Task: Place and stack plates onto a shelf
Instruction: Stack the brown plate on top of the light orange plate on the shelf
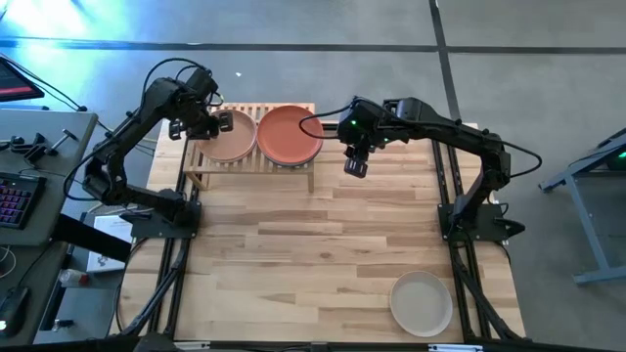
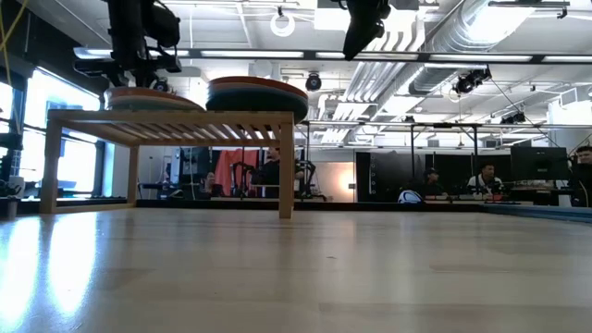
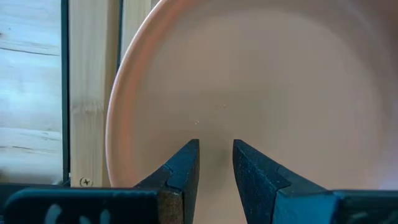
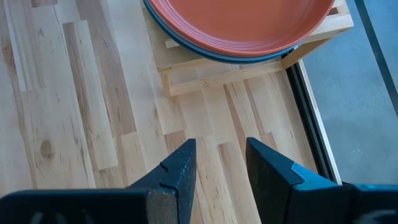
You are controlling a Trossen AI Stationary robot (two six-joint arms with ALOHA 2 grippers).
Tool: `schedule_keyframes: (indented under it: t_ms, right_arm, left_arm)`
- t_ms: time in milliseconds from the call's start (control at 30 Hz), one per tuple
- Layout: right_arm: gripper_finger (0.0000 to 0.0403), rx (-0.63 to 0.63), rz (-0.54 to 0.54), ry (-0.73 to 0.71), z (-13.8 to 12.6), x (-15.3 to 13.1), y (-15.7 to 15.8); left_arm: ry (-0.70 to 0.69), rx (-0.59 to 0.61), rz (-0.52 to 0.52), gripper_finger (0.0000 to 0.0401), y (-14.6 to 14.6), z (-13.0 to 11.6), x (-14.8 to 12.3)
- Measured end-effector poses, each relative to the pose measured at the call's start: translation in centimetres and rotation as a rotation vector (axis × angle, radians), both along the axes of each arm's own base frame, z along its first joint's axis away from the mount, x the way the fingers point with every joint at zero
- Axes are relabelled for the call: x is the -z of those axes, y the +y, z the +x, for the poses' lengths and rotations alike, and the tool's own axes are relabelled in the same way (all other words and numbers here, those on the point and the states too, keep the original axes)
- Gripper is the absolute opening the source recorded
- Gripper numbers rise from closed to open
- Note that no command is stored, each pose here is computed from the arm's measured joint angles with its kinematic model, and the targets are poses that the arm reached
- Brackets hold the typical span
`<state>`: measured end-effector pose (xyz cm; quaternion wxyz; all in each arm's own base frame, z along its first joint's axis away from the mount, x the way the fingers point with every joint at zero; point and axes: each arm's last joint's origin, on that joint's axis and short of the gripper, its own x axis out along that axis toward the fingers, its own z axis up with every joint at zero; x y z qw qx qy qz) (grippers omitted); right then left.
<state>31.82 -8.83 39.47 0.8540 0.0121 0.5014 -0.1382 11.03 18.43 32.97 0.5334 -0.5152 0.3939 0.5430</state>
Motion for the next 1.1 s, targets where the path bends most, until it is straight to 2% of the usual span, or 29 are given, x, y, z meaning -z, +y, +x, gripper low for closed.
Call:
schedule_keyframes:
  t_ms: [400, 733, 1100]
  right_arm:
    - [0.0117, 0.016, 0.008, -0.004, 0.0, 0.0, 0.0]
    - [0.0117, 0.023, 0.012, -0.006, 0.0, 0.0, 0.0]
    - [0.0117, 0.023, 0.012, -0.006, 0.0, 0.0, 0.0]
  left_arm:
    - [0.013, 0.012, -0.017, 0.0086, 0.6, 0.1, 0.5]
    - [0.086, -0.038, -0.052, 0.0086, 0.7, -1.2, 0.6]
    - [0.126, -0.068, -0.033, 0.0086, 1.1, -2.2, 0.6]
